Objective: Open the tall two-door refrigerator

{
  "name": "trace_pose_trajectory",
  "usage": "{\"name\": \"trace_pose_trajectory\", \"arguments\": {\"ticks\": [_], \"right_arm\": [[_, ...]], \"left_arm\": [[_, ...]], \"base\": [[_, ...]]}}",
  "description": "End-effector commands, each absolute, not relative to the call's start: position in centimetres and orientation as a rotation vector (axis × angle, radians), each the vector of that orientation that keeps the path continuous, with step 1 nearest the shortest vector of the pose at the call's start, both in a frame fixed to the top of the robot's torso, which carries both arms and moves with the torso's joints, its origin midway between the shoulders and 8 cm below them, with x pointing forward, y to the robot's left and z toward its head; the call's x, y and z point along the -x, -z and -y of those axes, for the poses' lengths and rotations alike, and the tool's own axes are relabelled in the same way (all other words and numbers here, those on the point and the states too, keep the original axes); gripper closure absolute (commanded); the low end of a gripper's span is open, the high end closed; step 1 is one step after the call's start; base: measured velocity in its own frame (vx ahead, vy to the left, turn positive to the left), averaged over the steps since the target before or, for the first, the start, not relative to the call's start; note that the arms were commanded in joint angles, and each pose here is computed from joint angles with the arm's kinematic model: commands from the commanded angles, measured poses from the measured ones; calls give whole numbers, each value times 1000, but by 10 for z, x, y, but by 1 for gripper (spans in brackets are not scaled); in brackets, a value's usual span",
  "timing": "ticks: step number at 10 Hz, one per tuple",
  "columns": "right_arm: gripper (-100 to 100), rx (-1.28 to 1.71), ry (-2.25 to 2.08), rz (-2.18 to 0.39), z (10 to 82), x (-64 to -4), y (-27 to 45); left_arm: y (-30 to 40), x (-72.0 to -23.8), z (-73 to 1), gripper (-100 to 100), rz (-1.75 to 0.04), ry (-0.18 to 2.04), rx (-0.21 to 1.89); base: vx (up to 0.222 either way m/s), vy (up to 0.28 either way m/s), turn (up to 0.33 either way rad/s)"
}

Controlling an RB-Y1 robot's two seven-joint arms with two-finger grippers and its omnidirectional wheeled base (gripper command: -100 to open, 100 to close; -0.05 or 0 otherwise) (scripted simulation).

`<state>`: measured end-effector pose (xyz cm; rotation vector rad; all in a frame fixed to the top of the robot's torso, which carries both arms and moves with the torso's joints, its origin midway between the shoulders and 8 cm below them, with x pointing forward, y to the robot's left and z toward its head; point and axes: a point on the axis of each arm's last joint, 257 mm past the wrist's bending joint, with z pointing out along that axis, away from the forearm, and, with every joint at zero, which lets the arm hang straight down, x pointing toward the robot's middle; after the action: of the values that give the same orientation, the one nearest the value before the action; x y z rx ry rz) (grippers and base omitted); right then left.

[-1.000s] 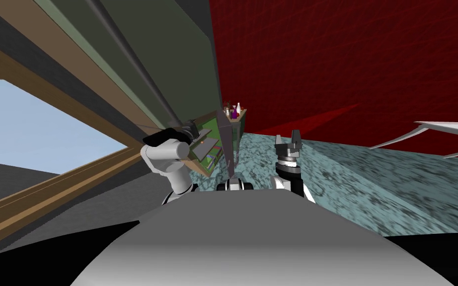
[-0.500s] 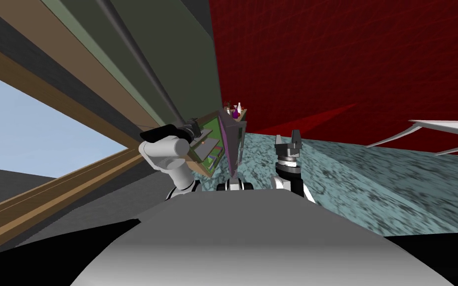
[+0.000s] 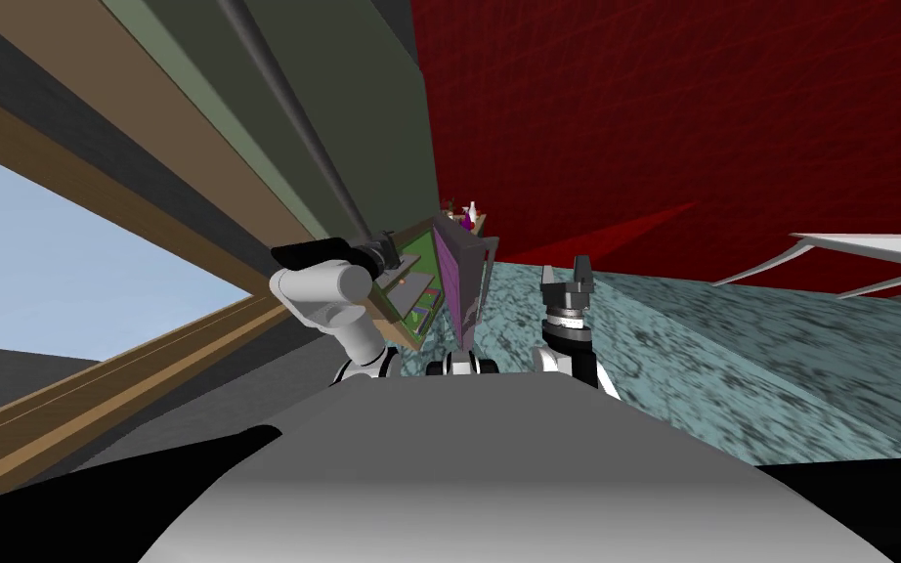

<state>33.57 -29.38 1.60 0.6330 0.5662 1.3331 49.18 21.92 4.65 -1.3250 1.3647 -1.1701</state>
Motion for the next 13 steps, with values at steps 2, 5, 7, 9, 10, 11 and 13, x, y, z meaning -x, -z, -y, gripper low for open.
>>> {"name": "trace_pose_trajectory", "arguments": {"ticks": [2,5,7,9,10,11,13], "right_arm": [[0,-633,-1333,-566,294,-336,-16],[0,-633,-1333,-566,294,-336,-16],[0,-633,-1333,-566,294,-336,-16],[0,-633,-1333,-566,294,-336,-16],[0,-633,-1333,-566,294,-336,-16],[0,-633,-1333,-566,294,-336,-16],[0,-633,-1333,-566,294,-336,-16]], "left_arm": [[-50,-489,-207,-100,-1421,1172,1344],[-58,-483,-199,-100,-1457,1169,1343],[-67,-476,-193,-100,-1470,1176,1330],[-79,-466,-188,-100,-1469,1193,1304],[-86,-459,-185,-100,-1462,1206,1286],[-93,-453,-183,-100,-1452,1220,1266],[-93,-453,-183,-100,-1451,1220,1265]], "base": [[5,119,-57],[-11,110,-66],[7,105,-59],[-15,95,-49],[-17,73,-45],[23,56,-46],[29,25,12]]}}
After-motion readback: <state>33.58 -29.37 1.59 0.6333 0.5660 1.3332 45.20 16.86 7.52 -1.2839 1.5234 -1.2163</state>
